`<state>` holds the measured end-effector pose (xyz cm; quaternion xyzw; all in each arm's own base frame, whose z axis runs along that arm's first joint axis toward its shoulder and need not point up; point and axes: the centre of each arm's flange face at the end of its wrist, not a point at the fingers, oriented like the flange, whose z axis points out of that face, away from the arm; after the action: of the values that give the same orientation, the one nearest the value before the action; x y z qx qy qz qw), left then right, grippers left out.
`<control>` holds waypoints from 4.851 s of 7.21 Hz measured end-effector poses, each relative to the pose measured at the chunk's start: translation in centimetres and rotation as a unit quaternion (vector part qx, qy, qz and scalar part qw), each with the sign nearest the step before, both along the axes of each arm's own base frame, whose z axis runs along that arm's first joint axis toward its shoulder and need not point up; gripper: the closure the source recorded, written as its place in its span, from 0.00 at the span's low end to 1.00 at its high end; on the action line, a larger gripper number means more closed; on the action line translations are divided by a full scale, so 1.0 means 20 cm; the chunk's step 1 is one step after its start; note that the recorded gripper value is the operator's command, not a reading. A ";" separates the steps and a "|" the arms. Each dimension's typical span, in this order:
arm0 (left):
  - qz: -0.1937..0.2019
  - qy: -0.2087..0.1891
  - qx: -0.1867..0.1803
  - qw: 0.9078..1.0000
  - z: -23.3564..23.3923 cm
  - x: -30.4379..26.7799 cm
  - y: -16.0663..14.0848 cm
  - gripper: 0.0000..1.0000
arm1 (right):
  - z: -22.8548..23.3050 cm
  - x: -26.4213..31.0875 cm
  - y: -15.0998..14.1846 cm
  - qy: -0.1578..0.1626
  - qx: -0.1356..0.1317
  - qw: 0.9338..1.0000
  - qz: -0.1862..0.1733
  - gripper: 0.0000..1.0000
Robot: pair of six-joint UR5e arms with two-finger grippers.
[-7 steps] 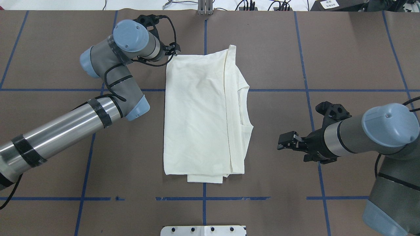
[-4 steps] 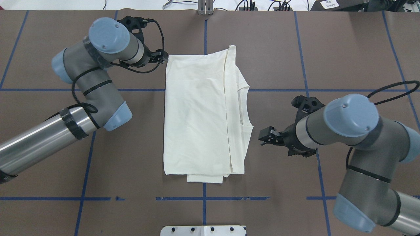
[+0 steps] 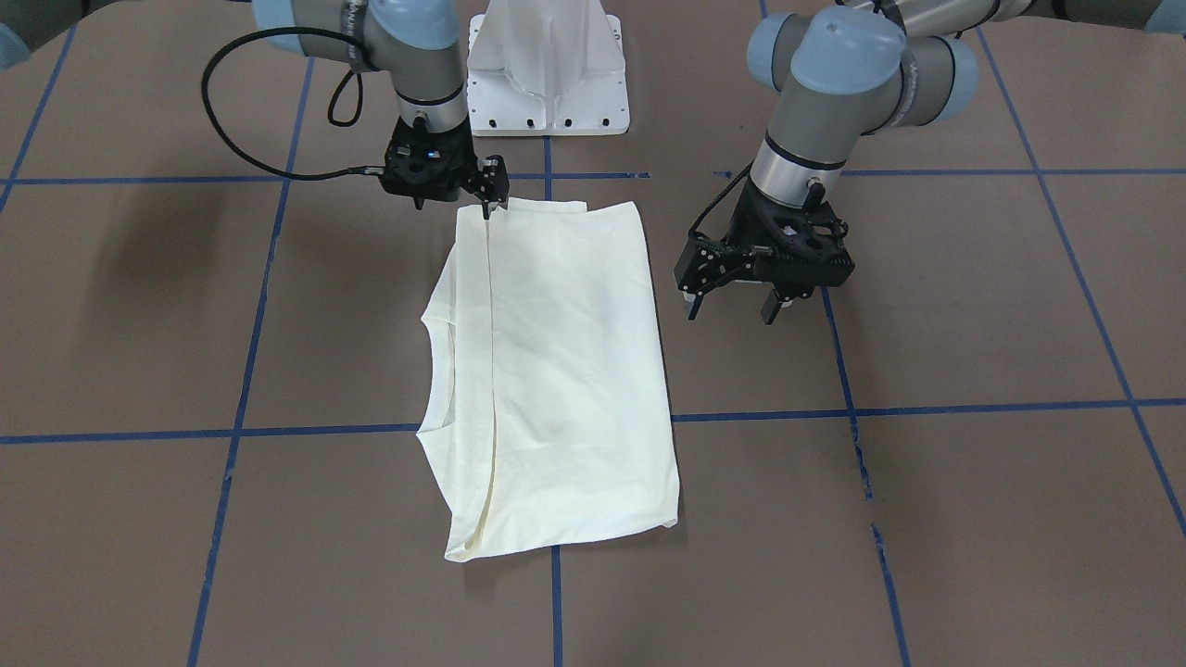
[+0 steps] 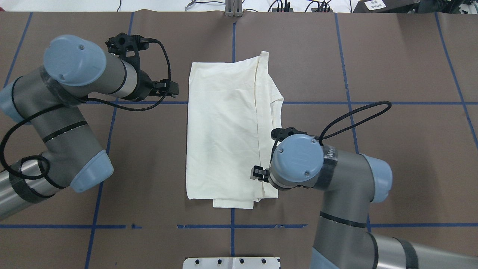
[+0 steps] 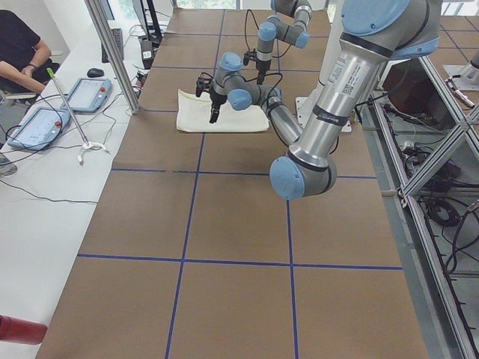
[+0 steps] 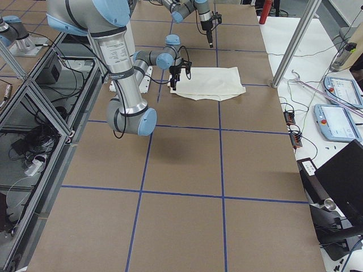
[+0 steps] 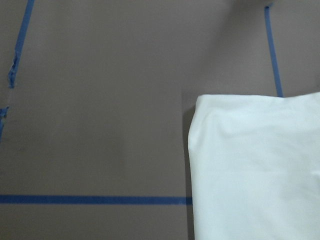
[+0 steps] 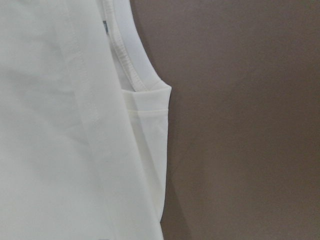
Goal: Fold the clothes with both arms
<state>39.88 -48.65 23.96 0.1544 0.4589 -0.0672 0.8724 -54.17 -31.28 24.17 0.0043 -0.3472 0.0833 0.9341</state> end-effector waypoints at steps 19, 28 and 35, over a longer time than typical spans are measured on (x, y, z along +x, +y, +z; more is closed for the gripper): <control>0.034 0.010 -0.010 0.999 -0.01 0.09 0.14 0.00 | 0.29 -0.05 -0.07 0.107 0.046 0.987 -0.110 0.00; 0.022 0.056 -0.128 0.990 0.00 0.33 0.39 0.04 | 0.02 0.44 -0.14 0.014 0.083 0.994 -0.076 0.00; -0.062 0.021 -0.264 0.962 0.15 0.82 0.99 0.60 | -0.08 0.48 -0.12 -0.041 0.086 0.994 -0.061 0.00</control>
<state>56.25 -28.78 26.94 -0.0548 0.4326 -0.2436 0.8663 -44.65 -33.60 22.62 0.0601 -0.3911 -0.0038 0.9184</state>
